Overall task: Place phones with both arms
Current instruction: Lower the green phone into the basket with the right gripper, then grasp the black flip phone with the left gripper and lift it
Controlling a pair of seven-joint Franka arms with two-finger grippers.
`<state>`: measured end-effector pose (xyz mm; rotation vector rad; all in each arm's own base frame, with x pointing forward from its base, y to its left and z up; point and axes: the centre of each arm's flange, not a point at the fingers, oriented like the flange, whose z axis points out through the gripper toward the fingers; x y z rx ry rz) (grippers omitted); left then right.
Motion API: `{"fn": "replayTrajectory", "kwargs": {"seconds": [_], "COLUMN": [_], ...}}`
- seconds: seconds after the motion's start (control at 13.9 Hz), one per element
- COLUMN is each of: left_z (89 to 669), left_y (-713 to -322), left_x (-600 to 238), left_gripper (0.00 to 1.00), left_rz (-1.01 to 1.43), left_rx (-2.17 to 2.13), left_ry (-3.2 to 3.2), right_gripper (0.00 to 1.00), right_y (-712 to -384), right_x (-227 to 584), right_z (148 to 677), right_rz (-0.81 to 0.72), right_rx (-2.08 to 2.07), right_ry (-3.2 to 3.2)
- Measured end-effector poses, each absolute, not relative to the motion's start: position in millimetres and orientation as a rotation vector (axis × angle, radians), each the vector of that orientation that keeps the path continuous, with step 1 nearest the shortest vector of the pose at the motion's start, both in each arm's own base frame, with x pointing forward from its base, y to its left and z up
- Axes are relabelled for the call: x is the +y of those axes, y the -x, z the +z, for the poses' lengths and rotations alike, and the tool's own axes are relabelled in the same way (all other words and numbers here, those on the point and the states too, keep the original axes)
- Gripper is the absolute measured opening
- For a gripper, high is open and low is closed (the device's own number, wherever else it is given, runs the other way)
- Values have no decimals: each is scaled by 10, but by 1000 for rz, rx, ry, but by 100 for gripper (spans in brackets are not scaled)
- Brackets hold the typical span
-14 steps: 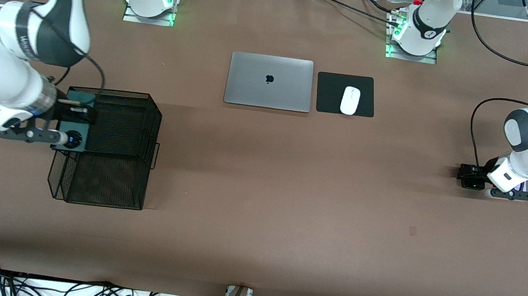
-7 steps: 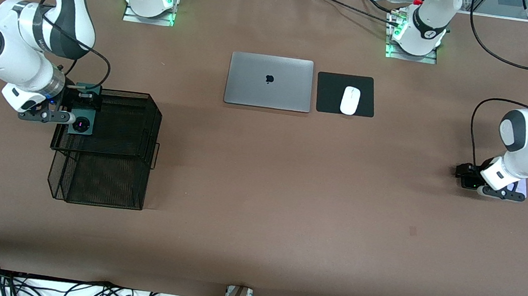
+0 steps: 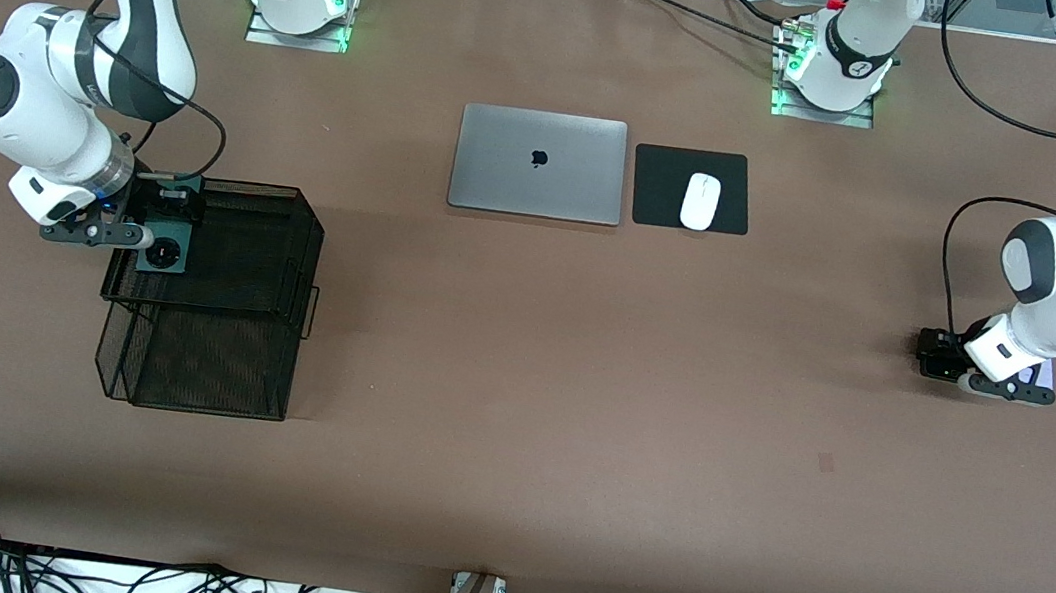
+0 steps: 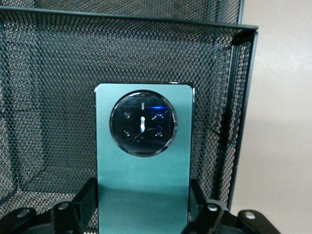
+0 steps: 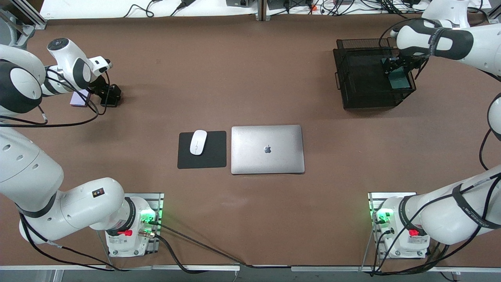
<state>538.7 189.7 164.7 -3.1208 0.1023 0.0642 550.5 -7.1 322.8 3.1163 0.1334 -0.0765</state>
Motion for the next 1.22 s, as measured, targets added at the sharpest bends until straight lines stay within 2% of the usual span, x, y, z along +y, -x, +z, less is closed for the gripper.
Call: {"fn": "replayTrajectory", "kwargs": {"seconds": [0.36,0.43,0.57,0.79,0.93,1.22], "left_z": [1722,1778,1911,2046,2057,2005], "left_y": [-5579,-5659,-5865,-6145,-6234,-6220], "left_x": [1838,1797,1561,837,207,-901], "left_gripper": [80,80,80,80,80,80], "left_rz": [47,52,64,68,58,47], "left_rx": [128,136,121,25,-10,-10], "left_ry": [3116,3114,3109,3102,3099,3097], "right_gripper": [78,83,99,100,100,100], "right_y": [-5513,-5520,-5530,-5586,-5684,-5842], "right_x": [-66,-67,-66,-59,-41,30], "right_z": [3127,3118,3125,3218,3434,4232], "right_rz": [-84,-77,-65,-27,20,-100], "right_rx": [105,104,104,101,91,24], "right_ry": [-3127,-3125,-3125,-3128,-3136,-3171]}}
